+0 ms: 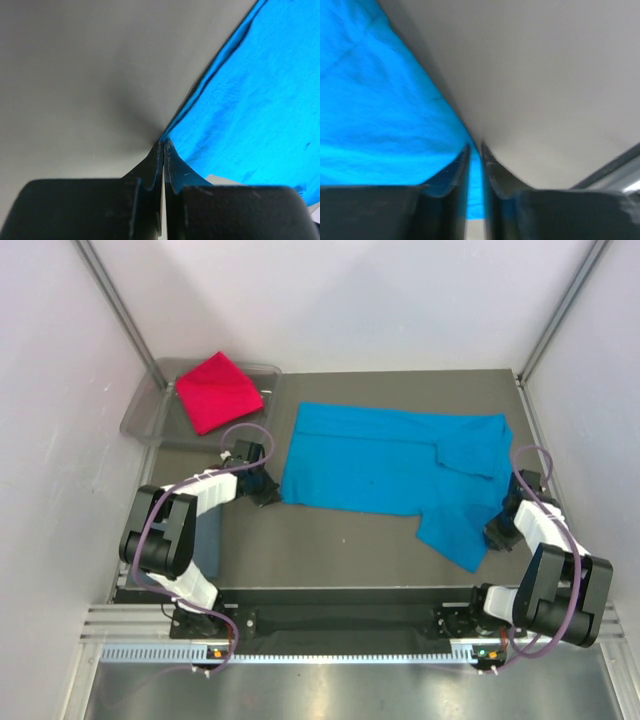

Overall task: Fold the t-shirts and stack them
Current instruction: Fold the tshirt

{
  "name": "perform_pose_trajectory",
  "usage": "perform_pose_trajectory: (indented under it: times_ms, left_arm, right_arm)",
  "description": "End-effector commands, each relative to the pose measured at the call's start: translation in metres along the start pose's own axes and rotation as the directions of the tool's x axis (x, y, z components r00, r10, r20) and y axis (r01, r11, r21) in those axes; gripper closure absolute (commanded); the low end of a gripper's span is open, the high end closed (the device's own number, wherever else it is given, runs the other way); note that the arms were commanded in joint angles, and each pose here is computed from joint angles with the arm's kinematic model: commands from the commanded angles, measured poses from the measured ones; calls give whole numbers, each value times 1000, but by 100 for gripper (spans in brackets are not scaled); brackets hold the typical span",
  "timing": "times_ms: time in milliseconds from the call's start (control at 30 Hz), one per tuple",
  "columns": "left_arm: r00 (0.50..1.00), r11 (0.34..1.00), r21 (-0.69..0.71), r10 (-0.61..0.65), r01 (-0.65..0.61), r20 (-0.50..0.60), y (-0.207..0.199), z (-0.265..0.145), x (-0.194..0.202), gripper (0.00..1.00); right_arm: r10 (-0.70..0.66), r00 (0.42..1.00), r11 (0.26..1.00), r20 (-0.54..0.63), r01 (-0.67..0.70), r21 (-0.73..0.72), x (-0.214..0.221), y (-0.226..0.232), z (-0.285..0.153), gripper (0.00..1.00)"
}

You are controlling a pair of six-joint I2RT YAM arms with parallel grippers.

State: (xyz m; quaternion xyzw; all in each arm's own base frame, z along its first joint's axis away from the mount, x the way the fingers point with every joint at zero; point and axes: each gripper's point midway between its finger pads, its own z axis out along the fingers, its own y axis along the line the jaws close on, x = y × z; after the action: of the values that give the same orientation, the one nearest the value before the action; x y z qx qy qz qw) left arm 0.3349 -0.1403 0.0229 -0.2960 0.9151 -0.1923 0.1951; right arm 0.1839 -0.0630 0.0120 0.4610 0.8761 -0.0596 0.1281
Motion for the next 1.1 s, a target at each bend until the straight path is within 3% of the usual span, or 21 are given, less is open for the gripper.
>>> perform_pose_trajectory:
  times_ms: [0,33,167,367,633,800,1067]
  left_arm:
    - [1000,1000,-20,5,-5,-3,6,-5,1,100]
    - [1000,1000,-27,2,-2,-4,9,-6,2,100]
    - [1000,999,-32,10,-10,11,8,-16,-1,100]
    - [998,994,-93,59,-58,6,22,-33,3,100]
    - [994,986,-132,108,-106,13,35,-52,6,100]
    - [988,984,-103,153,-149,34,18,-54,-8,100]
    - [966,970,-44,241,-238,91,-26,-53,-45,100]
  right_arm:
    - [60,998,998,9,-60,-12,5,3,19,90]
    - [64,998,998,18,-63,-18,3,4,18,100]
    - [67,996,997,60,-65,-37,-11,7,3,100]
    - [-32,992,999,120,31,12,-26,-2,-30,100]
    - [-75,975,994,208,90,-62,-40,16,-62,100]
    - [-96,946,984,309,138,-116,-71,38,-83,100]
    - [-86,928,946,362,190,-263,-104,86,-106,100]
